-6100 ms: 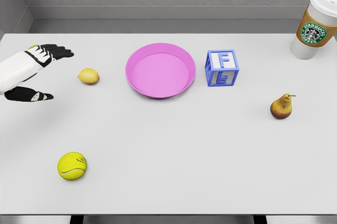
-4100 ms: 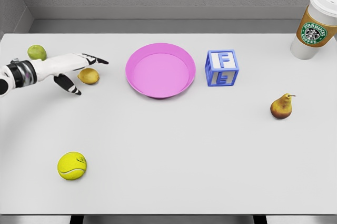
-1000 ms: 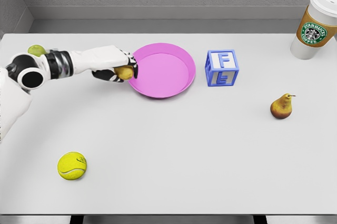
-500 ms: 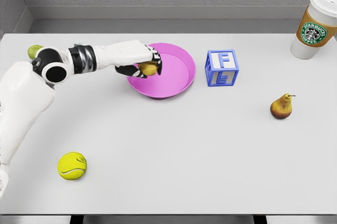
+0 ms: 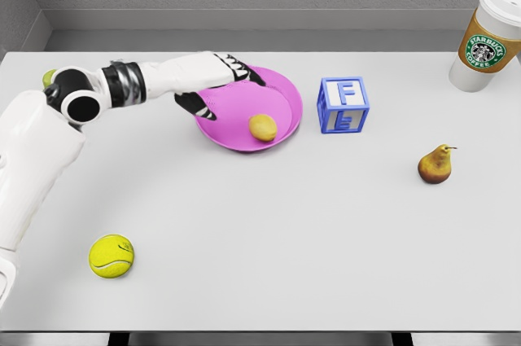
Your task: Put the lemon on the plate with left arm
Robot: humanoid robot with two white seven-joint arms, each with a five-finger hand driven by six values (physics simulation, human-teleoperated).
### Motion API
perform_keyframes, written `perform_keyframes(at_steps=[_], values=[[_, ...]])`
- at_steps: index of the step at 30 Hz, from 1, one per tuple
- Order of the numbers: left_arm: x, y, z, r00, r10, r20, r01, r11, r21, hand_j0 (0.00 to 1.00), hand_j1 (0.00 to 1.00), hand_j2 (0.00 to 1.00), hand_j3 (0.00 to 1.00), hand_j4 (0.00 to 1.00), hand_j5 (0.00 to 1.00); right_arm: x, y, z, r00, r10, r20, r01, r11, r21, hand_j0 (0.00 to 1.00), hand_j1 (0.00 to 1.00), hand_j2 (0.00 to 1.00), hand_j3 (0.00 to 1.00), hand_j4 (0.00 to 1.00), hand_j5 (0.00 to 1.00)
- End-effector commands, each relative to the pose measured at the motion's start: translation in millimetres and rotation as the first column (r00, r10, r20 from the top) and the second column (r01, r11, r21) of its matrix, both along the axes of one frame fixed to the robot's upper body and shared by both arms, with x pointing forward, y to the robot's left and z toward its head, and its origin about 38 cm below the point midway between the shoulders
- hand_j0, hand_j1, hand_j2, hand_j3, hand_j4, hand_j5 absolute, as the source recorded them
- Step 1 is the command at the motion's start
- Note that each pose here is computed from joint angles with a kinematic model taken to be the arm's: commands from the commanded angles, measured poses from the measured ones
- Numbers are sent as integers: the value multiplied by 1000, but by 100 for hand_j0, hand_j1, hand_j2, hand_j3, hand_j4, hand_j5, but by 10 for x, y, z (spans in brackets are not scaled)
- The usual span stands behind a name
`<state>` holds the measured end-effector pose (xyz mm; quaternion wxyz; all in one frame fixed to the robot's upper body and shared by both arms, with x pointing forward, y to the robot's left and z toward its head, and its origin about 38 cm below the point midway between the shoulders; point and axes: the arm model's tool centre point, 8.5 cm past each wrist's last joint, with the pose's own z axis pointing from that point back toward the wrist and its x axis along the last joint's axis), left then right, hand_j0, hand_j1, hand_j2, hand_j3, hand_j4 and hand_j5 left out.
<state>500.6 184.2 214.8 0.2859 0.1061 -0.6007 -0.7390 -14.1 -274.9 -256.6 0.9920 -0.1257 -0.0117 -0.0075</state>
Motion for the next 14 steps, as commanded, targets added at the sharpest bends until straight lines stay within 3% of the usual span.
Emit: perform_keyframes(at_steps=[1, 3, 6, 9, 10, 14], values=[[74, 594, 242, 992, 120, 36, -119, 992, -31, 100, 100, 100, 100, 100, 100, 0, 0, 0, 1000, -1, 0, 1, 1000, 0, 100, 100, 100, 100, 100, 100], [19, 1132, 282, 973, 225, 41, -224, 974, -42, 100, 100, 100, 100, 100, 100, 0, 0, 0, 1000, -1, 0, 1, 1000, 0, 100, 100, 100, 100, 100, 100], [-175, 1868, 263, 929, 369, 25, -366, 927, -84, 100, 100, 100, 100, 100, 100, 0, 0, 0, 1000, -1, 0, 1, 1000, 0, 100, 100, 100, 100, 100, 100], [-427, 2366, 6, 881, 471, -32, -472, 878, -81, 100, 100, 100, 100, 100, 100, 0, 0, 0, 1000, -1, 0, 1, 1000, 0, 100, 100, 100, 100, 100, 100], [-441, 2410, -31, 875, 481, -46, -483, 871, -88, 100, 100, 100, 100, 100, 100, 0, 0, 0, 1000, -1, 0, 1, 1000, 0, 100, 100, 100, 100, 100, 100], [-437, 2363, -62, 882, 469, -54, -472, 878, -84, 100, 100, 100, 100, 100, 100, 0, 0, 0, 1000, -1, 0, 1, 1000, 0, 100, 100, 100, 100, 100, 100]])
